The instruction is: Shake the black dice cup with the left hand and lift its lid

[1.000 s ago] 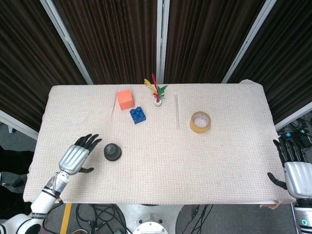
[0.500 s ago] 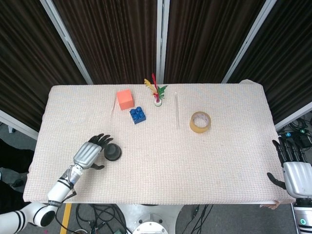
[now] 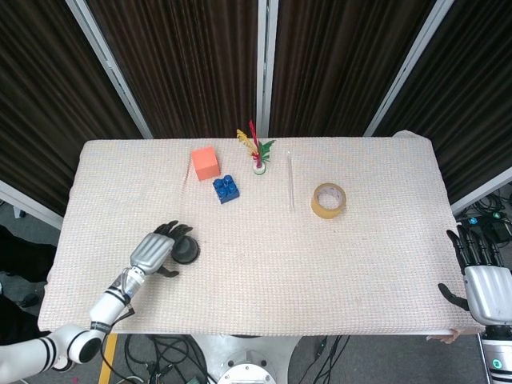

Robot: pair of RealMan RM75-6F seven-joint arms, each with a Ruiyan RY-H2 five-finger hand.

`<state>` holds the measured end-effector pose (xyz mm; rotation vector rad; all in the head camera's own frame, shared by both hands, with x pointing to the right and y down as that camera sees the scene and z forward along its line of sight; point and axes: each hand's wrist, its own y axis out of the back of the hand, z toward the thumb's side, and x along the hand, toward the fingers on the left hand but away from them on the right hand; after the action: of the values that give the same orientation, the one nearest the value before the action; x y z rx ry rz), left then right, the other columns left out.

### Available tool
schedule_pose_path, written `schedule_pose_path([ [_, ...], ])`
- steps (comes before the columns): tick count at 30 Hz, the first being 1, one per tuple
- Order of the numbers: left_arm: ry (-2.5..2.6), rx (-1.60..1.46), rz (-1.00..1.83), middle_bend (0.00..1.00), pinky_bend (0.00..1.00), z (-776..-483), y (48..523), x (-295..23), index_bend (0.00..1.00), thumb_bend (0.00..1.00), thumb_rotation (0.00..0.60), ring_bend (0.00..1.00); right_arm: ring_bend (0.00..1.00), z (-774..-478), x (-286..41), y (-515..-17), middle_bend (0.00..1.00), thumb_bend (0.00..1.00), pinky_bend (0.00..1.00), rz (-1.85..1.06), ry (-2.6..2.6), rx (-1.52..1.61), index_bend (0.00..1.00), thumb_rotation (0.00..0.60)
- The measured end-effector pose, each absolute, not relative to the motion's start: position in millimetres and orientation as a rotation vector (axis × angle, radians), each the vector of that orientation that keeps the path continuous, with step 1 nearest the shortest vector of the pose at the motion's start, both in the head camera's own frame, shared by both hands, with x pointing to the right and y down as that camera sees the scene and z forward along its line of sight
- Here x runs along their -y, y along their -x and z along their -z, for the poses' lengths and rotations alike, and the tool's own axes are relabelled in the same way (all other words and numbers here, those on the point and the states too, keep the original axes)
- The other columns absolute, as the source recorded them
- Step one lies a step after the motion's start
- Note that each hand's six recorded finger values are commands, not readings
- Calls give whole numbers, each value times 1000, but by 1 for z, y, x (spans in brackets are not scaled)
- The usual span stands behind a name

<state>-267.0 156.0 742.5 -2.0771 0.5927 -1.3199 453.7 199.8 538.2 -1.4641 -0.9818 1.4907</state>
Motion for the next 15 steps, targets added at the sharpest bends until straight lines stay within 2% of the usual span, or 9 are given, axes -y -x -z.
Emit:
schedule_pose_path([
  [15, 2113, -584, 1335, 142, 120, -755, 257, -148, 75, 0, 600, 0, 0, -542, -199, -459, 0, 63, 0, -1514, 1459, 986, 0, 600],
])
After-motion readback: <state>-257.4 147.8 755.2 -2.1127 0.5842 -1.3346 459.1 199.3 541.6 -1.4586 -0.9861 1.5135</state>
